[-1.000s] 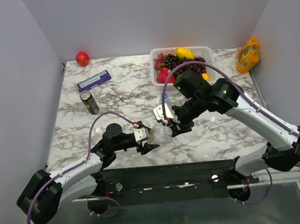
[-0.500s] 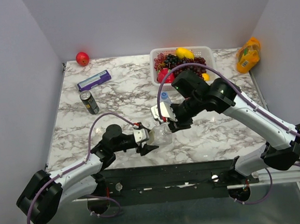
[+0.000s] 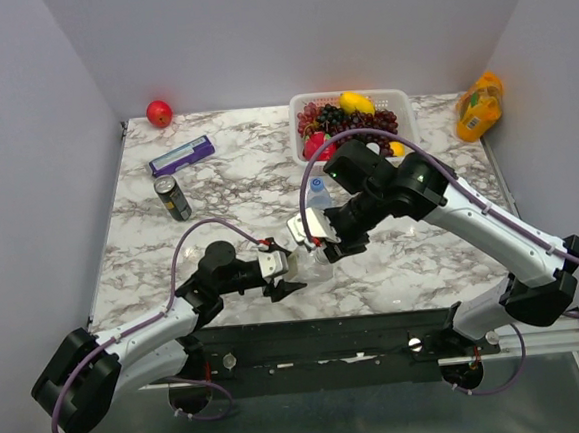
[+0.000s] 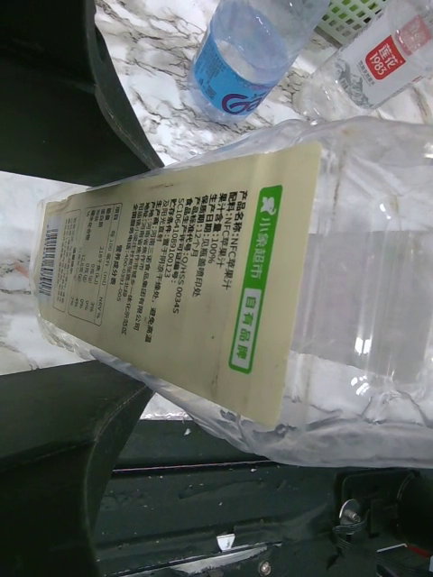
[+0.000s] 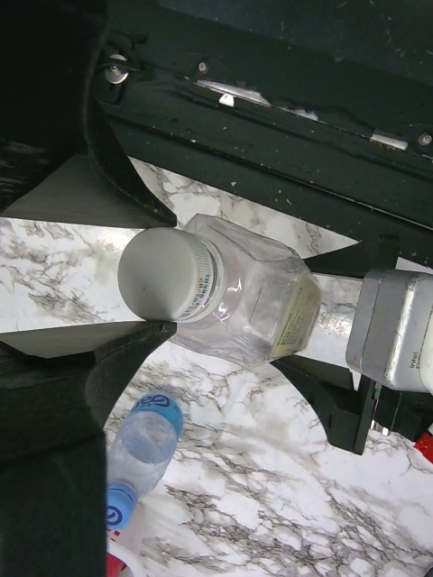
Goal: Screw on the bottle caps
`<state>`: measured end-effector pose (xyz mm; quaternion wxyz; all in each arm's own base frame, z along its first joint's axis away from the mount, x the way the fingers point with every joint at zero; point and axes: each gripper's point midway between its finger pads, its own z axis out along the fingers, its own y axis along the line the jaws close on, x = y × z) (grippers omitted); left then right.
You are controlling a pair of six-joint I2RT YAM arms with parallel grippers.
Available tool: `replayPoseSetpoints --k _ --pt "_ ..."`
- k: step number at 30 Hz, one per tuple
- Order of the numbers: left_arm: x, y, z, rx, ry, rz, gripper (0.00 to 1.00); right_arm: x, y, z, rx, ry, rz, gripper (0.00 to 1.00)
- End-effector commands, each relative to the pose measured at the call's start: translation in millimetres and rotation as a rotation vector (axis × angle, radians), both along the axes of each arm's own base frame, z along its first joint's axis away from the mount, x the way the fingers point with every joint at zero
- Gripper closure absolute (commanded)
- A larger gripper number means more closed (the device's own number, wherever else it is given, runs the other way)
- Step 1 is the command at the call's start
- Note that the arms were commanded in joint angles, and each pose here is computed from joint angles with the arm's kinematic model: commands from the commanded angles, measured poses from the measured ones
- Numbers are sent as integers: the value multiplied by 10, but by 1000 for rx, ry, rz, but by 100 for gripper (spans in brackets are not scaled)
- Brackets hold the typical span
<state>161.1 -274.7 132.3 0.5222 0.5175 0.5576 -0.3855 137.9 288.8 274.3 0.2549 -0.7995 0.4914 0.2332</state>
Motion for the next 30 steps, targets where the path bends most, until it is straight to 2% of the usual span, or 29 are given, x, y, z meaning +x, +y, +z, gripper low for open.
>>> replayPoseSetpoints --k 1,6,13,20,30 --pt "34 -35 216 -62 -75 -2 100 -14 -21 -78 -50 7 2 66" --pt "166 17 295 -104 -75 97 100 -13 -97 -194 -101 21 -16 65" --pt "401 114 512 -186 -135 248 100 -106 -151 -305 -171 121 -66 64" --pt "379 125 547 -180 -148 240 100 -79 -215 -392 -280 153 -91 64" --pt "474 297 713 -232 -176 358 100 -41 -286 -484 -326 198 -253 64"
